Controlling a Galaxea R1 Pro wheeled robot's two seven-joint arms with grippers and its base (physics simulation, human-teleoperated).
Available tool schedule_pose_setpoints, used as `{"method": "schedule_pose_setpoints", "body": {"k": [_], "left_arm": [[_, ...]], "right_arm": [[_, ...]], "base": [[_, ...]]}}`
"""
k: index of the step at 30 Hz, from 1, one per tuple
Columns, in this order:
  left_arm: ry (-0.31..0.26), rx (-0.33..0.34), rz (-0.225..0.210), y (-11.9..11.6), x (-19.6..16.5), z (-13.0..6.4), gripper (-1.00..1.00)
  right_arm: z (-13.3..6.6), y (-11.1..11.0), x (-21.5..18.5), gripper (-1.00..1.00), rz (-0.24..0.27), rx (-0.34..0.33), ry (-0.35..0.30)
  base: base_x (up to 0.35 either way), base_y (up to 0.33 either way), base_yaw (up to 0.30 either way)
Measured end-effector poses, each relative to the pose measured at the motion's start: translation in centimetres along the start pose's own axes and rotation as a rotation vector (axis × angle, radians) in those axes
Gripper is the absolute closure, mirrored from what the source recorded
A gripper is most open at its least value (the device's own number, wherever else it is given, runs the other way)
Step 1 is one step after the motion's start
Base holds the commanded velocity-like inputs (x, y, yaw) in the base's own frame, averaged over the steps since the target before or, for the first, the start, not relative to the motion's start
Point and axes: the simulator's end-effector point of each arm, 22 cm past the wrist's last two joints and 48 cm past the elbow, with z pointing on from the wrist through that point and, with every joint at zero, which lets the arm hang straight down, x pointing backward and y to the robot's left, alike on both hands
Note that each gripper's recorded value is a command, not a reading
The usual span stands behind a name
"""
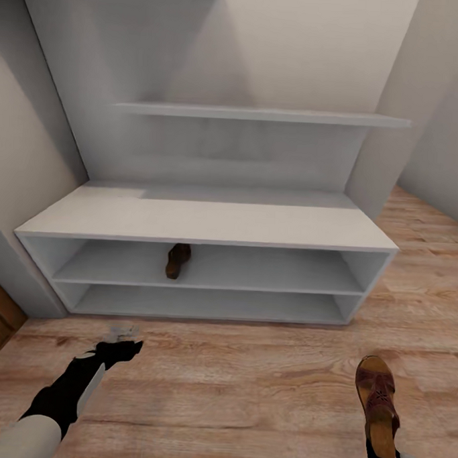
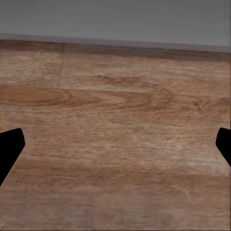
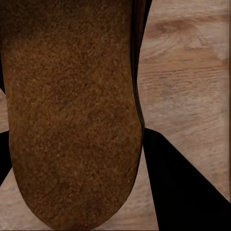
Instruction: Pick up the two gym shoes and the two sandals from the corridor floor and place them onto the hallstand (shoe rack) in the corridor, making sure they are on the rack and not on the floor. Arrange them so the two gym shoes are next to each other and the two sandals are next to each other.
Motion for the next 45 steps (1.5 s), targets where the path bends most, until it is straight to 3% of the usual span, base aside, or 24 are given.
{"method": "schedule_pose_setpoints", "body": {"k": [5,6,12,15,20,29,45], "left_arm": [[-0.016,0.12,0.025,1.1,4.9,-1.5,-1.0],[-0.017,0.181,0.044,1.7,7.6,-2.7,-1.0],[-0.014,0.217,0.024,2.8,11.2,-4.1,-1.0],[-0.006,0.253,-0.001,3.3,15.3,-5.6,-1.0],[-0.022,0.271,0.0,3.4,18.9,-7.0,-1.0],[-0.001,0.28,-0.01,3.4,21.3,-8.0,-1.0],[0.004,0.28,-0.014,3.5,21.6,-8.2,-1.0]], "right_arm": [[0.0,0.1,0.1,1.0,0.0,-0.002,0.002],[0.0,0.1,0.1,1.0,0.001,-0.002,0.003],[-0.1,0.2,0.2,1.0,0.0,-0.003,0.004],[-0.1,0.2,0.2,1.0,0.0,-0.003,0.004],[0.0,0.2,0.1,1.0,0.0,-0.003,0.003],[0.0,0.2,0.1,1.0,0.0,-0.003,0.002],[-0.1,0.7,0.3,1.0,0.007,-0.007,0.005]], "base": [[-0.188,0.09,0.0],[-0.035,0.016,0.0],[-0.015,0.007,0.0],[-0.003,0.001,0.0],[0.0,0.0,0.0],[-0.008,0.027,0.0],[-0.038,0.285,0.0]]}}
